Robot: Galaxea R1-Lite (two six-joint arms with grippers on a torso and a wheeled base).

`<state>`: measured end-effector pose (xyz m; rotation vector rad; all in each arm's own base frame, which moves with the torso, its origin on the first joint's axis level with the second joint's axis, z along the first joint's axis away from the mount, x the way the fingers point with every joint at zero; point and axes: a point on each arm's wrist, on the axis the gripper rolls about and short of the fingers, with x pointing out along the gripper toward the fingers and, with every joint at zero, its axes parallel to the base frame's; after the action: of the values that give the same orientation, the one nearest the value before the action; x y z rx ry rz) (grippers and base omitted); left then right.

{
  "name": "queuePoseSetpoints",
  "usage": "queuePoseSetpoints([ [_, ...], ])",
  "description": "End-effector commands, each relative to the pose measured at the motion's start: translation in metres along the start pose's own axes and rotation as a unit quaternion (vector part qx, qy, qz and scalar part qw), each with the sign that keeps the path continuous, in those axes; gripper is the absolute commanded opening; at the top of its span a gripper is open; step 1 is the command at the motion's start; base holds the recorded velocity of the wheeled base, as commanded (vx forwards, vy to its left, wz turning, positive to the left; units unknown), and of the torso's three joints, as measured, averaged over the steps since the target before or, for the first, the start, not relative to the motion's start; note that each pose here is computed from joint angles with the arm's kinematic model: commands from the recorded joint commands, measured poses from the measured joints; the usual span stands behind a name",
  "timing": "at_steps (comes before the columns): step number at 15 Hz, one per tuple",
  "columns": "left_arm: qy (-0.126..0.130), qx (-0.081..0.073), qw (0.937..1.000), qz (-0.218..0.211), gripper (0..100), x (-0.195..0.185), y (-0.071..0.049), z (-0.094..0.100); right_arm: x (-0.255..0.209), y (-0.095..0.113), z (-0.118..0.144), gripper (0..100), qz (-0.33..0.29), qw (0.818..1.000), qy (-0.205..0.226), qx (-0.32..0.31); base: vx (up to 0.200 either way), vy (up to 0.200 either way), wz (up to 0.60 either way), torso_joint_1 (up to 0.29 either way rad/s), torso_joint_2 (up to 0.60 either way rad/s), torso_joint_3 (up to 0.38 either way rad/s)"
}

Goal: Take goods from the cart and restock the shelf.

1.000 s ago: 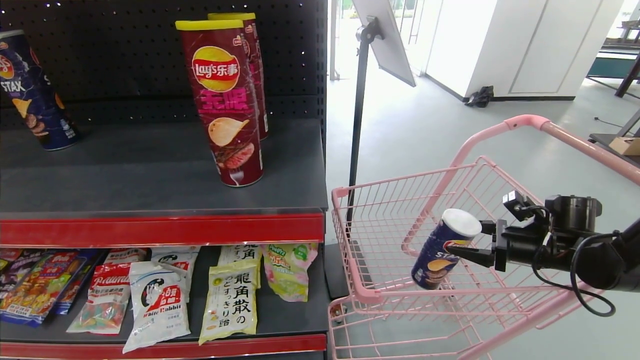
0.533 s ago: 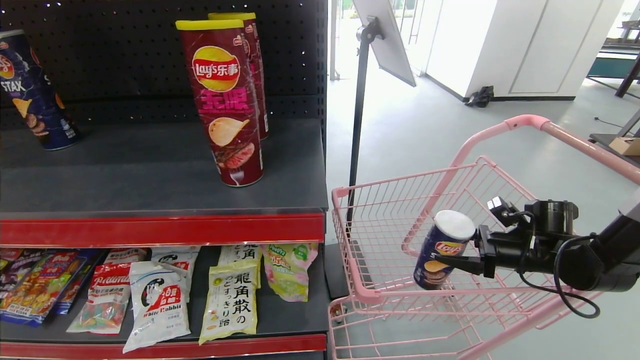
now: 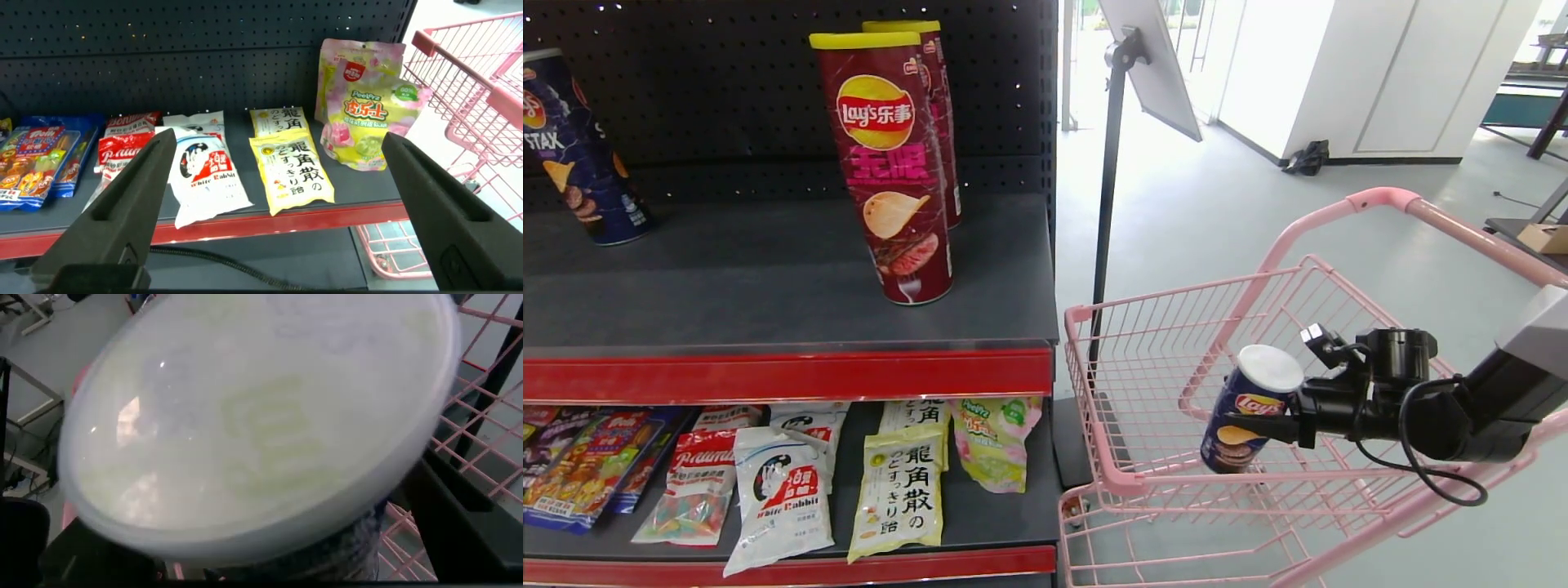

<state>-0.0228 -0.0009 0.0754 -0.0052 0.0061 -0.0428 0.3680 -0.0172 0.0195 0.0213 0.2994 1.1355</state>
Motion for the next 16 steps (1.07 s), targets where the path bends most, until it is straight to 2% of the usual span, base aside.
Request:
queuePoseSetpoints([
  [1, 0.000, -0.001, 1.0000, 0.000, 100, 0.000, 0.000, 0.000, 0.002, -0.008, -0.006, 0, -0.004, 1.000, 0.001, 0.005, 0.000, 0.000, 0.00, 0.000, 0.00, 0.000],
  [6, 0.000, -0.001, 1.0000, 0.000, 100, 0.000, 0.000, 0.000, -0.002, -0.012, -0.002, 0, -0.009, 1.000, 0.000, 0.007, 0.000, 0.000, 0.00, 0.000, 0.00, 0.000],
  [8, 0.000, 0.000, 1.0000, 0.000, 100, 0.000, 0.000, 0.000, -0.004, -0.013, 0.025, 0, -0.011, 0.999, -0.016, -0.035, 0.000, 0.000, 0.00, 0.000, 0.00, 0.000],
  [10, 0.000, 0.000, 1.0000, 0.000, 100, 0.000, 0.000, 0.000, -0.009, -0.007, 0.064, 0, -0.012, 0.996, -0.037, -0.084, 0.000, 0.000, 0.00, 0.000, 0.00, 0.000],
  [11, 0.000, 0.000, 1.0000, 0.000, 100, 0.000, 0.000, 0.000, -0.012, 0.005, 0.089, 0, -0.010, 0.994, -0.048, -0.099, 0.000, 0.000, 0.00, 0.000, 0.00, 0.000],
  [13, 0.000, -0.001, 1.0000, 0.000, 100, 0.000, 0.000, 0.000, -0.023, 0.051, 0.153, 0, -0.001, 0.986, -0.079, -0.147, 0.000, 0.000, 0.00, 0.000, 0.00, 0.000],
  [14, 0.000, -0.001, 1.0000, 0.000, 100, 0.000, 0.000, 0.000, -0.028, 0.065, 0.166, 0, 0.002, 0.984, -0.088, -0.156, 0.000, 0.000, 0.00, 0.000, 0.00, 0.000],
  [16, 0.000, 0.000, 1.0000, 0.000, 100, 0.000, 0.000, 0.000, -0.049, 0.129, 0.209, 0, 0.016, 0.980, -0.115, -0.160, 0.000, 0.000, 0.00, 0.000, 0.00, 0.000],
])
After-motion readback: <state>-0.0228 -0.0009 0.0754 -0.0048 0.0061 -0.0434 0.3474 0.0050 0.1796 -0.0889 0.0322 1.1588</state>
